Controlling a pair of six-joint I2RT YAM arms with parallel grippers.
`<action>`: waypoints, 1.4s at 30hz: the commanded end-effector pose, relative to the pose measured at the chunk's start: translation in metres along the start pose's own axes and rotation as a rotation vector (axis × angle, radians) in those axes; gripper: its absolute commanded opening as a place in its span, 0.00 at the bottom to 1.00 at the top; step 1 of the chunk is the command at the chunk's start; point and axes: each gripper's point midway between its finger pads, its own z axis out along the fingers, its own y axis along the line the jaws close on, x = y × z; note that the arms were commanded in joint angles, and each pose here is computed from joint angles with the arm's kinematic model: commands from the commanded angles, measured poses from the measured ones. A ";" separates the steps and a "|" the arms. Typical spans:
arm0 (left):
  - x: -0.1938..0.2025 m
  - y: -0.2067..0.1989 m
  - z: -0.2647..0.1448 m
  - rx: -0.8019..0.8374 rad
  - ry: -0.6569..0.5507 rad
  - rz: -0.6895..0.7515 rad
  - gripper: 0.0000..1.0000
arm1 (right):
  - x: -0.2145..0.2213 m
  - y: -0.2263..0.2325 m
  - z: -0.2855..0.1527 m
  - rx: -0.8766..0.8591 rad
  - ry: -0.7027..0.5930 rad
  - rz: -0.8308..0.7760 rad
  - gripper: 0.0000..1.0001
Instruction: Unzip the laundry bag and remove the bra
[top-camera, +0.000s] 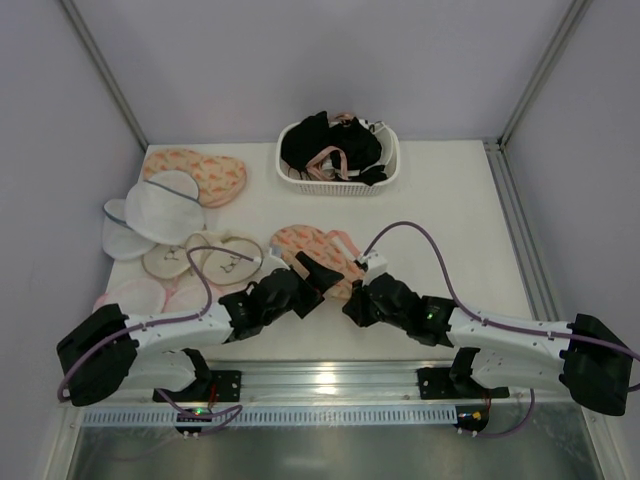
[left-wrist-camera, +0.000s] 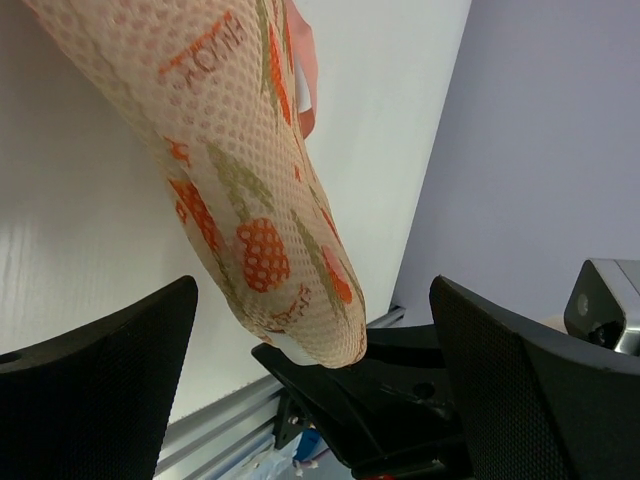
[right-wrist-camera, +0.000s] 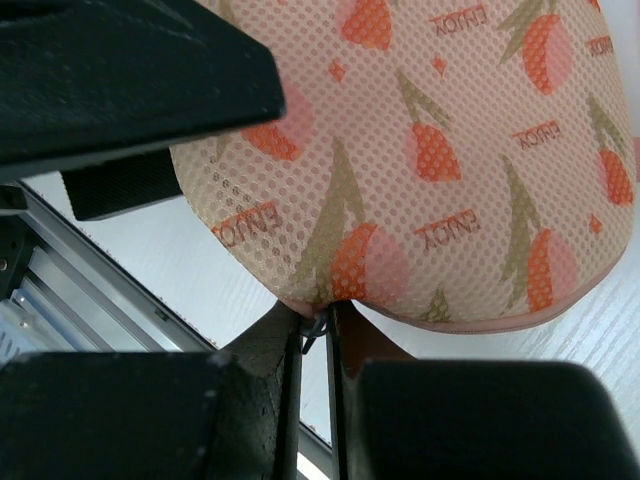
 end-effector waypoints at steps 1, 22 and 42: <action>0.000 -0.039 0.001 0.113 -0.001 -0.057 0.99 | -0.029 0.024 -0.001 -0.089 -0.095 -0.004 0.04; -0.027 -0.027 0.015 0.097 -0.060 0.011 0.00 | -0.016 -0.035 -0.017 0.250 0.004 -0.018 0.04; -0.047 0.029 0.028 -0.050 0.047 0.176 0.00 | 0.006 -0.079 -0.046 0.508 0.119 -0.023 0.04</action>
